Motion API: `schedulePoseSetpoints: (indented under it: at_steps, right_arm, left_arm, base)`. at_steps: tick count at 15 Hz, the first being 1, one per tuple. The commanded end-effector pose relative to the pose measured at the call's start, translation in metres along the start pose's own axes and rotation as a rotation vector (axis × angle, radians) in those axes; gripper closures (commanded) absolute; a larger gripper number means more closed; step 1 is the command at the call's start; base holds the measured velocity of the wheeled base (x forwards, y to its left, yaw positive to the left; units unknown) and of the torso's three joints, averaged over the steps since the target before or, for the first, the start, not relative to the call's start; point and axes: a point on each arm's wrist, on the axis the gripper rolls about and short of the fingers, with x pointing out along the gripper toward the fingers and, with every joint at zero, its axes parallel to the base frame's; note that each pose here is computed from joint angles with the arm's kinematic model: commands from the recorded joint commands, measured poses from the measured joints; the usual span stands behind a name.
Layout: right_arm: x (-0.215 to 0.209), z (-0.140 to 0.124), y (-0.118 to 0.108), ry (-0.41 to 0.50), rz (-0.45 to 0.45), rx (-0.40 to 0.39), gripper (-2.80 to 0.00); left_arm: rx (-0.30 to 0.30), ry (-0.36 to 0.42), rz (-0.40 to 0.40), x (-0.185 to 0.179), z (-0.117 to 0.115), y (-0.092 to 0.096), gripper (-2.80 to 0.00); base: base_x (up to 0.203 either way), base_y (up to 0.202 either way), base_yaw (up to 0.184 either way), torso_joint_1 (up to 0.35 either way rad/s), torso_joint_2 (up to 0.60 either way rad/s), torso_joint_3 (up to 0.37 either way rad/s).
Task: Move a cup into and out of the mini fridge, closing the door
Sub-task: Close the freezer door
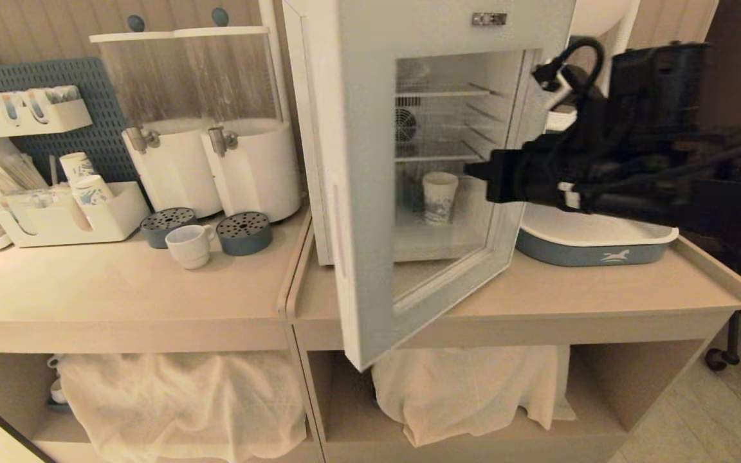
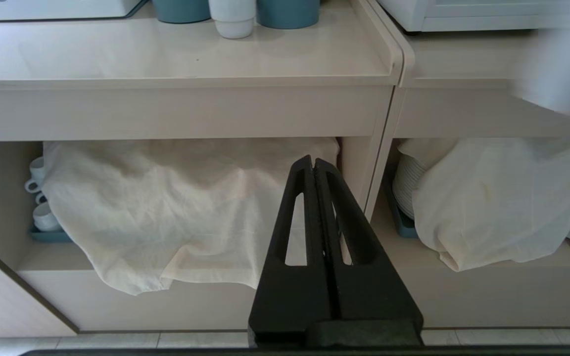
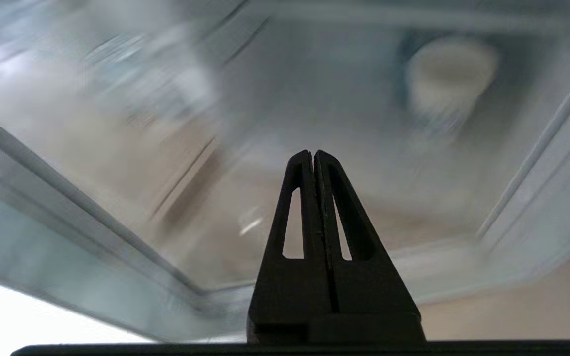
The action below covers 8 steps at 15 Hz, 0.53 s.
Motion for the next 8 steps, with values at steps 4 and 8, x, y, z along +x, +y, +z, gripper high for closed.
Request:
schedulePoseSetpoints:
  at_steps: [4, 8]
  right_arm:
    - [0.092, -0.014, 0.016, -0.034, -0.208, -0.030, 0.00]
    - [0.118, -0.014, 0.015, -0.082, -0.326, -0.032, 0.00]
  left_arm:
    - [-0.001, 0.002, 0.000, 0.000, 0.000, 0.000, 0.00]
    - [-0.001, 0.000, 0.000, 0.000, 0.000, 0.000, 0.00]
  base:
    - [0.000, 0.000, 0.000, 0.000, 0.00, 0.000]
    - [0.000, 0.000, 0.000, 0.000, 0.00, 0.000]
